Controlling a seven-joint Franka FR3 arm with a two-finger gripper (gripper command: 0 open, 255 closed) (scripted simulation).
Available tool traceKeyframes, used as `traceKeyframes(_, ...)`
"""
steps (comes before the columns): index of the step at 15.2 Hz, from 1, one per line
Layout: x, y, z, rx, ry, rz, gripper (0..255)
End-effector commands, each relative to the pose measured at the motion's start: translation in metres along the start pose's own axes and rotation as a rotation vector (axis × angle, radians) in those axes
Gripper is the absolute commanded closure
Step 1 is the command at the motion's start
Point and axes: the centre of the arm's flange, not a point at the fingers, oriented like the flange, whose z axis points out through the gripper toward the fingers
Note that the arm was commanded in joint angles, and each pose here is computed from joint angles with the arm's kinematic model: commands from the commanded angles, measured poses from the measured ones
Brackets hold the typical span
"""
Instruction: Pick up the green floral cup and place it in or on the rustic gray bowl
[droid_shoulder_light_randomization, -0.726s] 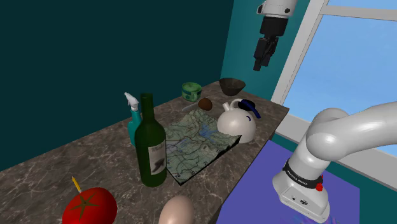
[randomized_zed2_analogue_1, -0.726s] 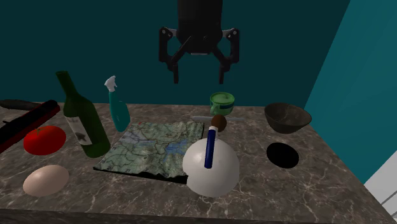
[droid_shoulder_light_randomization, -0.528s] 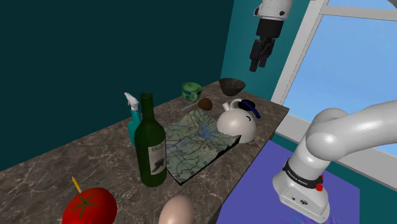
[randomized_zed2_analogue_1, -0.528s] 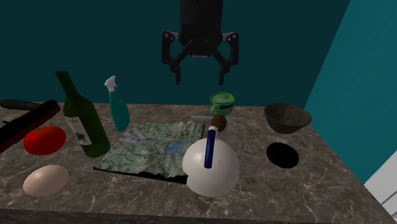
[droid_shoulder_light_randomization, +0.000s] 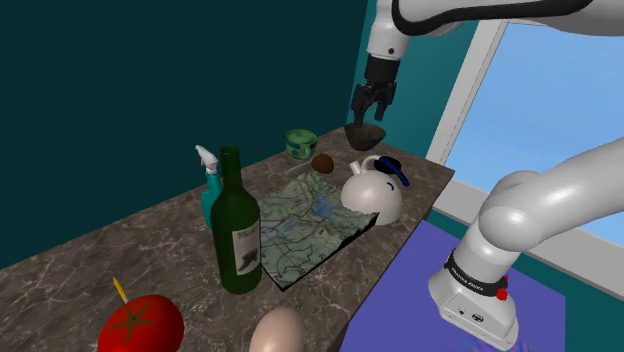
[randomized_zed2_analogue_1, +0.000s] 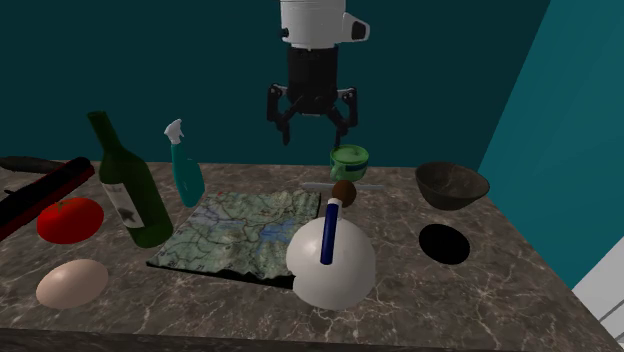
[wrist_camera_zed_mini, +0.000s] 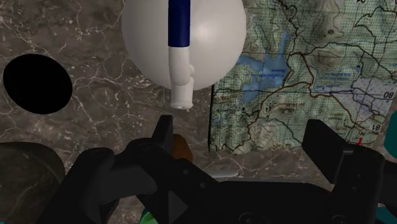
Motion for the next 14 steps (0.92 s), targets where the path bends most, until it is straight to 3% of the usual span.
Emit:
traceKeyframes(1,0.02,-0.001,0.019,0.0,0.01,0.038,0)
traceKeyframes(14,0.152,0.009,0.119,-0.005,0.057,0.278,0)
